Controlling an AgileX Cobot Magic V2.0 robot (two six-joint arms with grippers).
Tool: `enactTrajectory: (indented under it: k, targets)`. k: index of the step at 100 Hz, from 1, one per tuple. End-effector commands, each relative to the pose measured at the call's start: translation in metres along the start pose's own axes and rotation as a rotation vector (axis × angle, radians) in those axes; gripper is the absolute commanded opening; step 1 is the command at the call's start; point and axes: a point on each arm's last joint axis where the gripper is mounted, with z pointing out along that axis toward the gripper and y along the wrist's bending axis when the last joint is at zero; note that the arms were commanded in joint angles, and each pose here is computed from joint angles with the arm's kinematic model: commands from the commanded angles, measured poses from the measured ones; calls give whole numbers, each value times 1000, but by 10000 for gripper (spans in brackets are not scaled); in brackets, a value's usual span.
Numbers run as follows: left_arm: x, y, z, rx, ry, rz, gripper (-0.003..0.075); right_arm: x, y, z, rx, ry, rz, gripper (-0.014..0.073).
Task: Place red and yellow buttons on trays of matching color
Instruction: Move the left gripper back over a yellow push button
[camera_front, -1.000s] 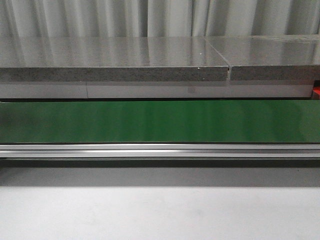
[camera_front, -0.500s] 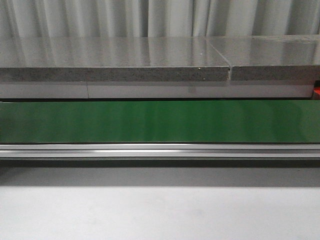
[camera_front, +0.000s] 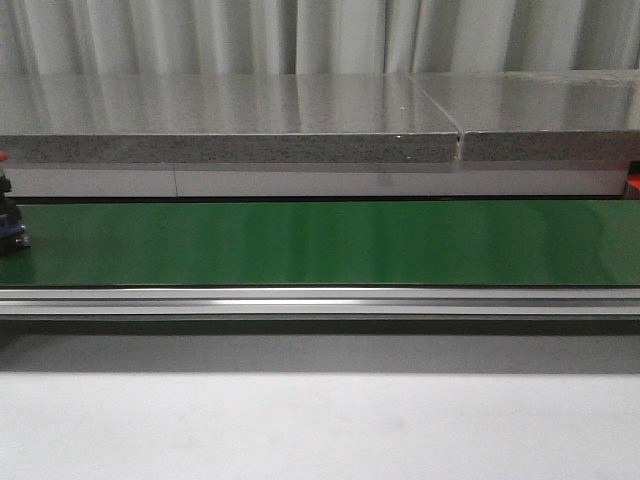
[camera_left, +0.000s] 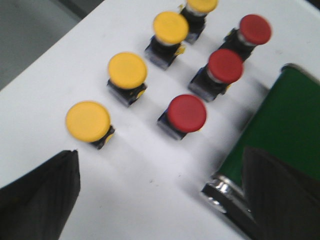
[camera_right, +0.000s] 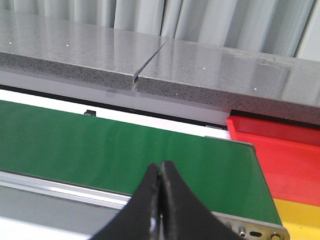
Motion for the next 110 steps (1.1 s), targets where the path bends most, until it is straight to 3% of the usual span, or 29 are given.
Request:
enactTrajectory:
  k: [1,23,68,110]
  targets:
    - [2,10,0,-17,-78,-49,640,-11,-1,-2,11,-103,-10,-68]
    - [3,20,9,-59,-144,-53,640,-11,-1,-2,11,-103,-10,-68]
    - [-6,27,59,-93,7,-76,640,-11,-1,-2,11,-103,-10,-68]
    - [-22,31,88,-113,39,-59,640,-11,-1,-2,11,-103,-10,-68]
